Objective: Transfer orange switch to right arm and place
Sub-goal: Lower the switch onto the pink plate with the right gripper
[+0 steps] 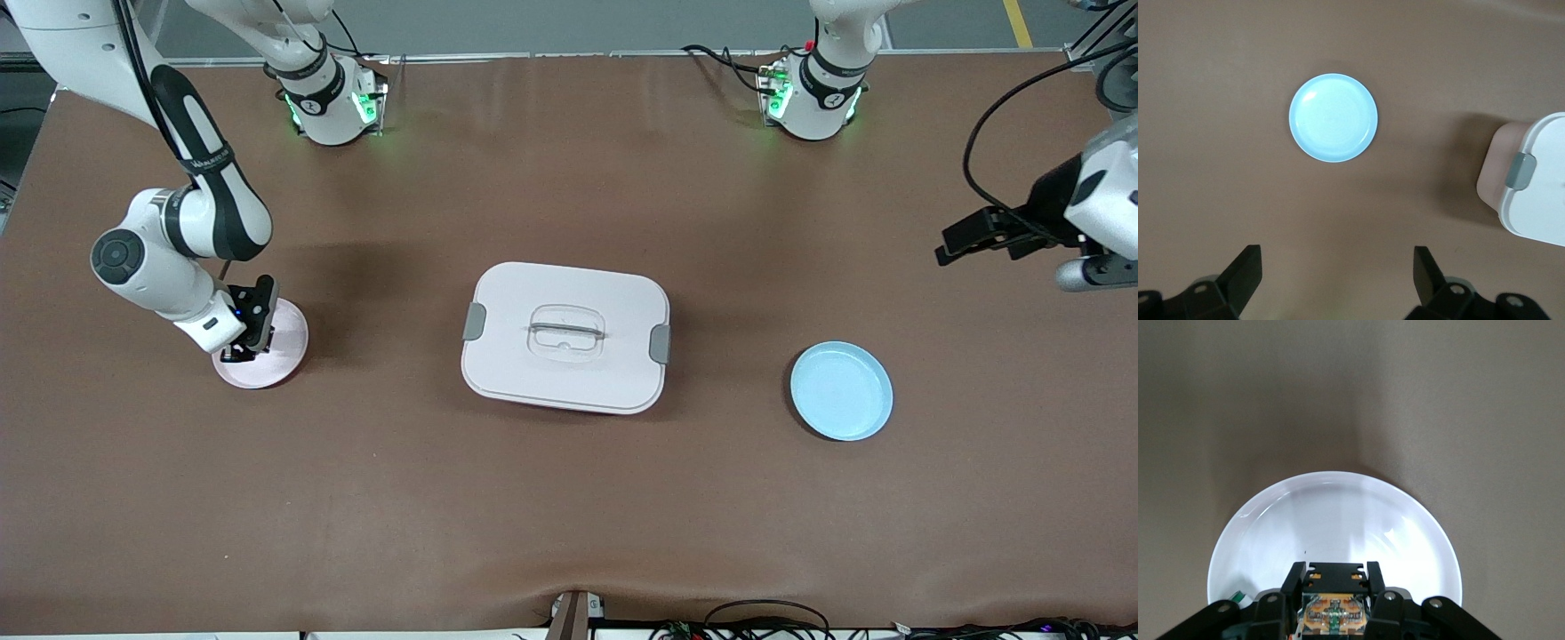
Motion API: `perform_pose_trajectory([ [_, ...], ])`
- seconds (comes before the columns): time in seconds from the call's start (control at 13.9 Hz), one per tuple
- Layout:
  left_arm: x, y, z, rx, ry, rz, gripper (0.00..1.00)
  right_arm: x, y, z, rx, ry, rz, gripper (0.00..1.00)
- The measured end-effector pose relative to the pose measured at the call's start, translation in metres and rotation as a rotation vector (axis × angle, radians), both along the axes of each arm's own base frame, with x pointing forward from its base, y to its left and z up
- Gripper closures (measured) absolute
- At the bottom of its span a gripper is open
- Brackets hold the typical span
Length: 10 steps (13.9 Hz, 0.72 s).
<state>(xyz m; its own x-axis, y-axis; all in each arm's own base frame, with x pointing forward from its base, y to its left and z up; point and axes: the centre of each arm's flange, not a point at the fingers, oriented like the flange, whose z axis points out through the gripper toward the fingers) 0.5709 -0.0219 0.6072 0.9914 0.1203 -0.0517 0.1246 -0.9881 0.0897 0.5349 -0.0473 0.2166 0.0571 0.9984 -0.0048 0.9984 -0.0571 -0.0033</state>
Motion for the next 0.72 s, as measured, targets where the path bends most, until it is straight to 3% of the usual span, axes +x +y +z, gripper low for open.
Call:
perform_pose_trajectory([
  [0.72,-0.004,0.010,-0.002,-0.001,0.036,-0.006,0.00,-0.003,-0.003,-0.029,0.003,0.015,0.012,0.59],
])
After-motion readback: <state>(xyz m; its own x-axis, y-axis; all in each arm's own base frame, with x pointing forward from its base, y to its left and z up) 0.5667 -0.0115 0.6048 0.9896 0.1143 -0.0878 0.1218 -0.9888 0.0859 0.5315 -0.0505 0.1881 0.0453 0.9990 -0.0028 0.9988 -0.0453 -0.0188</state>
